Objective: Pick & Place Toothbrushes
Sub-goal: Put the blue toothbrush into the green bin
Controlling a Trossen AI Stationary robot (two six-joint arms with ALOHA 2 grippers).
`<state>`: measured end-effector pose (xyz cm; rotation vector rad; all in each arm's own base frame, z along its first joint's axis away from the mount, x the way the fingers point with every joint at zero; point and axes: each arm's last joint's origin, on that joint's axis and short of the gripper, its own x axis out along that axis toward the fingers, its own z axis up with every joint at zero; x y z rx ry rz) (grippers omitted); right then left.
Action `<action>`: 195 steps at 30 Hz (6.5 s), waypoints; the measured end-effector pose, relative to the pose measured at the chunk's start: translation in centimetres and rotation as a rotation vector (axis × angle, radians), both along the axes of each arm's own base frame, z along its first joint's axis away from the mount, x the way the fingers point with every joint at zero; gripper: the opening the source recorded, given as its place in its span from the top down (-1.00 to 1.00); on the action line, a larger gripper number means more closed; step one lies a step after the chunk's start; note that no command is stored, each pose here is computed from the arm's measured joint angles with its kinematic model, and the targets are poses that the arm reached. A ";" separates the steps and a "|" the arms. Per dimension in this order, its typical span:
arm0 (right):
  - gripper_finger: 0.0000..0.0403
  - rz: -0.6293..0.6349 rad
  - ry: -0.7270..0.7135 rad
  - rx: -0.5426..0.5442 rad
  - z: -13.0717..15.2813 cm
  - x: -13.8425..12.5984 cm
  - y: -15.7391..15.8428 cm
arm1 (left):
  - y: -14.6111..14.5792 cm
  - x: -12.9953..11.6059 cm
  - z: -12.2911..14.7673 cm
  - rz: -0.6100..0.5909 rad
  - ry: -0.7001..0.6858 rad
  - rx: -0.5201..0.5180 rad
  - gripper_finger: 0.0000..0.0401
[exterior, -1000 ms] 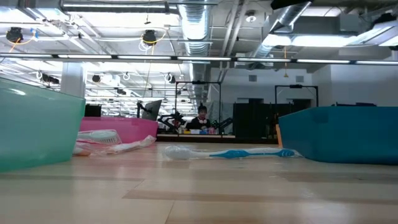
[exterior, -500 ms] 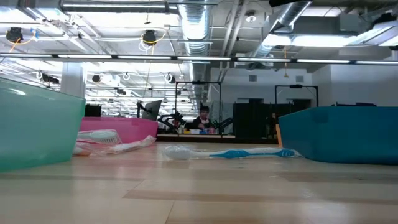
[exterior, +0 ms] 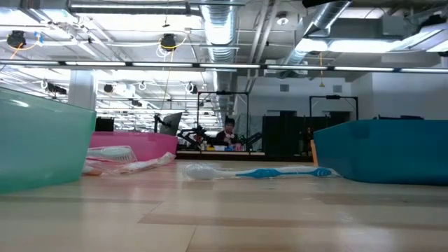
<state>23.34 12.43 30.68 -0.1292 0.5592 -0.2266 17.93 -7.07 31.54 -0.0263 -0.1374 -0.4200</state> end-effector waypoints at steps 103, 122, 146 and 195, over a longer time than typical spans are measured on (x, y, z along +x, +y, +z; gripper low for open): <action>-0.42 -0.601 0.438 1.572 -10.9 13.0 -1.5 | 1.3 -0.3 -1.3 0.157 0.409 0.071 0.12; -0.42 -0.643 0.551 1.410 -14.1 13.1 -3.9 | 1.2 -0.5 -1.2 0.085 0.377 0.148 0.12; 0.93 -0.419 0.940 0.739 -12.0 17.8 -0.8 | 1.2 -0.5 -1.2 0.088 0.388 0.112 0.12; 1.00 -0.464 0.979 0.593 -10.6 18.0 -1.1 | 2.4 2.6 -4.2 1.442 0.456 0.671 0.43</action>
